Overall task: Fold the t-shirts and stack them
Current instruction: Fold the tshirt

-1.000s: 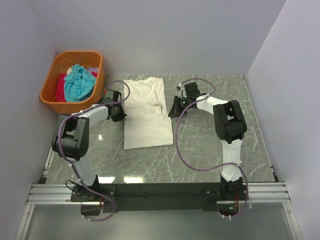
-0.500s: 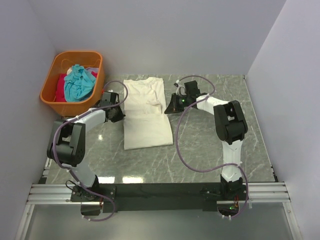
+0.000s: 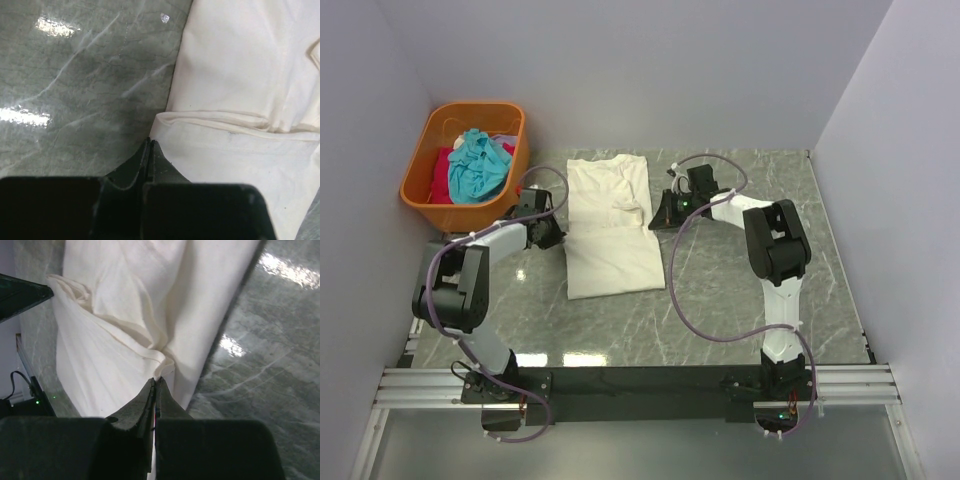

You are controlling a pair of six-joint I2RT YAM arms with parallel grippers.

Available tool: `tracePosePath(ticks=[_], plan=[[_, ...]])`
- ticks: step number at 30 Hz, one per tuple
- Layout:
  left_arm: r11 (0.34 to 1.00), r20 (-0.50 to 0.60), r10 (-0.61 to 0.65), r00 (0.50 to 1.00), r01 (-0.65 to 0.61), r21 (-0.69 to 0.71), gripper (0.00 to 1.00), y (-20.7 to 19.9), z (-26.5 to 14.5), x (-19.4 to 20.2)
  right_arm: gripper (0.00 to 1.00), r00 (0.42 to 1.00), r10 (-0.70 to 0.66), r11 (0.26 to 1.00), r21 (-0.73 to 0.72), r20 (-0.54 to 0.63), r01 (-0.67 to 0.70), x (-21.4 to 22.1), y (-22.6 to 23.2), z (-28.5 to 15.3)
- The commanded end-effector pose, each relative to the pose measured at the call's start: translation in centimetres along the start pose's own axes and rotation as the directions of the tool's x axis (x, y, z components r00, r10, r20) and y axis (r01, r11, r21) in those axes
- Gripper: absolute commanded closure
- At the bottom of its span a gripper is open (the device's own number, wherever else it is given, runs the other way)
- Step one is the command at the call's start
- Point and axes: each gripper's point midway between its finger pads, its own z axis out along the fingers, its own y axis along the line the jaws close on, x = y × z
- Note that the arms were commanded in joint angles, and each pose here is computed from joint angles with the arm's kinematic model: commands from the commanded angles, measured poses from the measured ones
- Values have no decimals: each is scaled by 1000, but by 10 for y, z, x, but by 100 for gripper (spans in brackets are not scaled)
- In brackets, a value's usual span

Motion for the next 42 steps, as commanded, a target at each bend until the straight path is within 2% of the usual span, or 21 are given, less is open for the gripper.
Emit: tracePosePath(ticks=[1, 8, 14, 19, 24, 28, 33, 36, 41, 42], plan=[[999, 12, 0, 1000, -1, 35, 99, -11, 10, -12, 100, 1000, -2, 999, 45, 11, 2, -5, -12, 5], [996, 41, 36, 999, -39, 80, 96, -22, 7, -23, 100, 999, 7, 996, 90, 39, -11, -7, -25, 0], [985, 119, 69, 990, -86, 150, 94, -39, -8, -40, 99, 998, -4, 997, 80, 59, -1, -13, -21, -5], [975, 112, 96, 989, -116, 190, 91, -47, -5, -40, 99, 998, 8, 996, 85, 58, -13, -13, -25, -4], [988, 77, 89, 993, -98, 122, 90, -32, 10, -33, 97, 999, 11, 995, 98, 50, -16, -12, -28, -3], [995, 65, 73, 995, -77, 67, 85, -21, 16, -29, 96, 997, 11, 992, 125, 73, -20, -17, -29, -9], [996, 77, 66, 995, -71, 61, 85, -18, 13, -28, 95, 997, 13, 993, 120, 82, -23, -20, -28, -12], [997, 43, 65, 997, -67, 47, 80, -16, 20, -24, 90, 997, 23, 992, 121, 79, -32, -20, -29, -11], [996, 70, 42, 997, -48, 76, 60, -23, 6, -30, 77, 993, 35, 993, 108, 111, -47, -22, -15, -24], [996, 85, 37, 996, -43, 77, 54, -24, 0, -33, 71, 991, 19, 994, 101, 135, -32, -28, -4, -32]])
